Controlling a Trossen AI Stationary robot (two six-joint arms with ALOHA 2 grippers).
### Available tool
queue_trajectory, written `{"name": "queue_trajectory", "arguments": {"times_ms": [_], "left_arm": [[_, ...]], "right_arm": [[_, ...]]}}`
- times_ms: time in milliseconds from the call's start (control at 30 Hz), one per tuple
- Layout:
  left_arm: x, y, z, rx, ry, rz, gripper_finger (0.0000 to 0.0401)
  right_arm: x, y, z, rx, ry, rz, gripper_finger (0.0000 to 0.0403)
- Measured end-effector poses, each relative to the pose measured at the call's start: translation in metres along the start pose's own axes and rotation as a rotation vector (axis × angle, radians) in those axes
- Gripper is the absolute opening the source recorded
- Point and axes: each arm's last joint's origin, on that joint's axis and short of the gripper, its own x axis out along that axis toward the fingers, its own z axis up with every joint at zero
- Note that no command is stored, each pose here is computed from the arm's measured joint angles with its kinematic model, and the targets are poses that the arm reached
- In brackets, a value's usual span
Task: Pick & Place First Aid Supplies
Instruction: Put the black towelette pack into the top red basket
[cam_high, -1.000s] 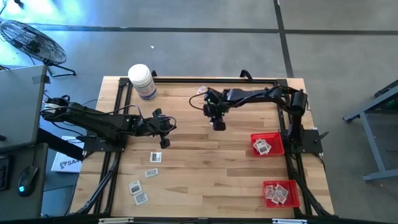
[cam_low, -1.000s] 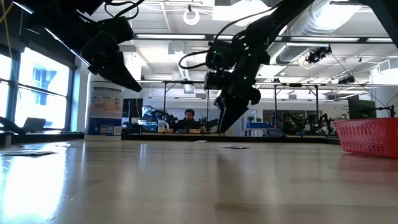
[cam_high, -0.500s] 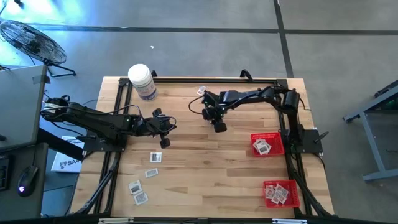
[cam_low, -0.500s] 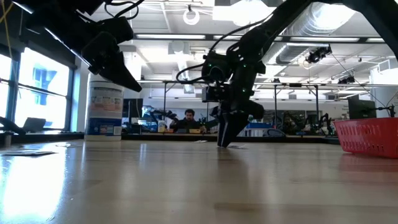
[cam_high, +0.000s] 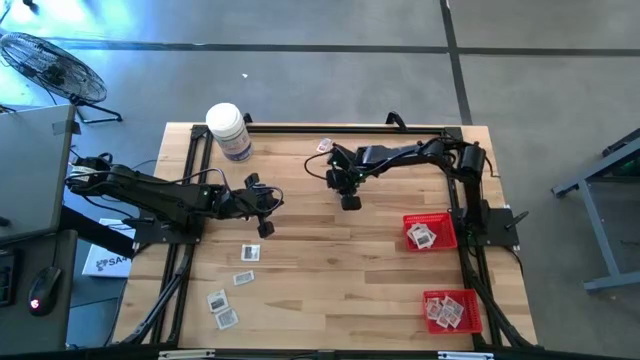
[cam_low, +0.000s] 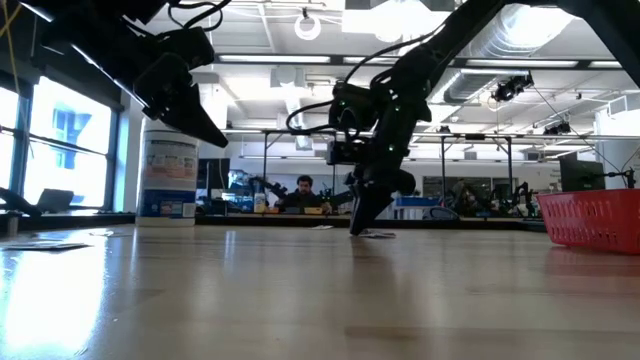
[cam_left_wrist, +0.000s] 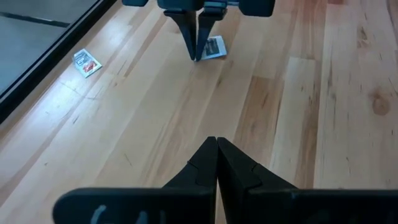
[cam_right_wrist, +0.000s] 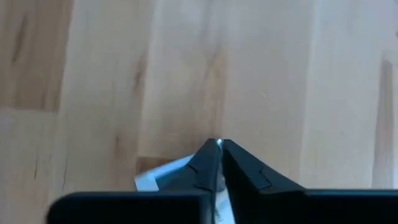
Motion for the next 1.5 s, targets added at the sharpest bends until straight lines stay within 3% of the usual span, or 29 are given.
{"name": "queue_trajectory", "arguments": {"times_ms": [267,467,733,933,1067,1300,1500], "left_arm": [[0.000,0.000,0.000,0.000,0.000,0.000,0.0000],[0.000,0.000,0.000,-0.001,0.003,-0.013,0.0000],[0.000,0.000,0.000,0.000,0.004,-0.016,0.0000],[0.000,-0.001,0.000,-0.001,0.002,-0.017,0.0000],[0.000,-0.001,0.001,-0.004,-0.005,-0.018,0.0000],[0.000,-0.002,0.006,-0.029,-0.059,-0.030,0.0000],[0.000,-0.002,0.008,-0.038,-0.074,-0.034,0.0000]], "right_arm": [[-0.013,0.002,0.009,0.083,-0.082,-0.054,0.0003],[-0.060,0.017,0.021,0.143,-0.161,-0.102,0.0002],[-0.133,0.079,0.015,0.177,-0.133,-0.041,0.0001],[-0.170,0.132,-0.026,0.255,-0.107,-0.006,0.0001],[-0.177,0.156,-0.068,0.330,-0.093,0.044,0.0001],[-0.150,0.173,-0.136,0.316,0.027,0.049,0.0002],[-0.127,0.175,-0.157,0.351,0.100,0.077,0.0001]]}}
